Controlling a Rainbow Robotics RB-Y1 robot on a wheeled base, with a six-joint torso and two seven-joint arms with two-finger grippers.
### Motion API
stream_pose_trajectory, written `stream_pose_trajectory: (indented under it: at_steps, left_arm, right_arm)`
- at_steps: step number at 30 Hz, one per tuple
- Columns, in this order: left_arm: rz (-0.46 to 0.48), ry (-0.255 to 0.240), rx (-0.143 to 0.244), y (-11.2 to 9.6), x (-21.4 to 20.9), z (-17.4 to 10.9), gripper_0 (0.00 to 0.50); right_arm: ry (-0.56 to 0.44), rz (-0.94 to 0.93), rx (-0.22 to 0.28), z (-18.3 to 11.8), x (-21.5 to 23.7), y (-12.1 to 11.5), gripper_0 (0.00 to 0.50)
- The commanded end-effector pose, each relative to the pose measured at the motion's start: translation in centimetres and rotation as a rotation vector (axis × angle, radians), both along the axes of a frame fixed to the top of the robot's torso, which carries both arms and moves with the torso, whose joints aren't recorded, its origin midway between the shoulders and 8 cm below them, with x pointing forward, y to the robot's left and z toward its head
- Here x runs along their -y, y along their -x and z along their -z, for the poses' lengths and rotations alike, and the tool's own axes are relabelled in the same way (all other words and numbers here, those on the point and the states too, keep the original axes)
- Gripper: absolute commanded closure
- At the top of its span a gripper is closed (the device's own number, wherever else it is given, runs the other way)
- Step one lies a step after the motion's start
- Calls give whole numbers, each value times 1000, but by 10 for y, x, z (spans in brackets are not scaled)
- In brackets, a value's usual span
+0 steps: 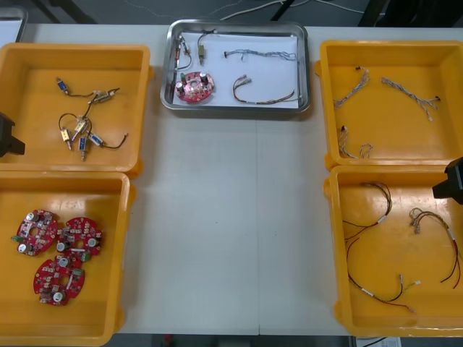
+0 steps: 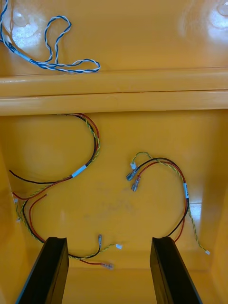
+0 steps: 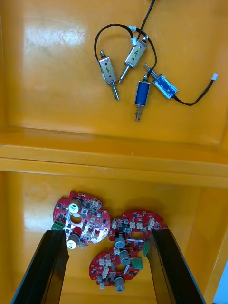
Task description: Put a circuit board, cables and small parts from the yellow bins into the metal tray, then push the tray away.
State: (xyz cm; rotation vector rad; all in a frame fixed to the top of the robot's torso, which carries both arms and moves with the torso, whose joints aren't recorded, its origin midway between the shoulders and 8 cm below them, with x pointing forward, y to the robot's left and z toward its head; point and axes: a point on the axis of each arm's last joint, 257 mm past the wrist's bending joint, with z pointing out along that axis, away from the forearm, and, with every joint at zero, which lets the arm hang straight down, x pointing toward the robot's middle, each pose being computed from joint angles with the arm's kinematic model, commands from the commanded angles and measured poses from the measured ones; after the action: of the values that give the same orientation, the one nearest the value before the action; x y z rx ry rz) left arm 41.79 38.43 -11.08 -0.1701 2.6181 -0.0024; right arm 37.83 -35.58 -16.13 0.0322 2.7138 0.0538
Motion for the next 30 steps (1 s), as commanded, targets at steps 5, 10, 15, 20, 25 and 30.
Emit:
stream_pose_trajectory:
  at_steps: [5, 10, 15, 20, 25, 30]
  left_arm:
    - [79, -68, 23, 3, -7, -12, 0]
    - [79, -68, 23, 3, -7, -12, 0]
    - [79, -68, 23, 3, -7, -12, 0]
    - [79, -68, 23, 3, -7, -12, 0]
    - [79, -68, 23, 3, -7, -12, 0]
    - [79, -68, 23, 3, -7, -12, 0]
  right_arm:
    - [36, -42, 28, 6, -6, -5, 0]
    - [33, -40, 35, 9, -9, -8, 0]
    - [31, -41, 34, 10, -10, -8, 0]
    - [31, -41, 34, 10, -10, -8, 0]
    - [31, -41, 34, 10, -10, -8, 0]
    - [31, -41, 34, 10, -10, -8, 0]
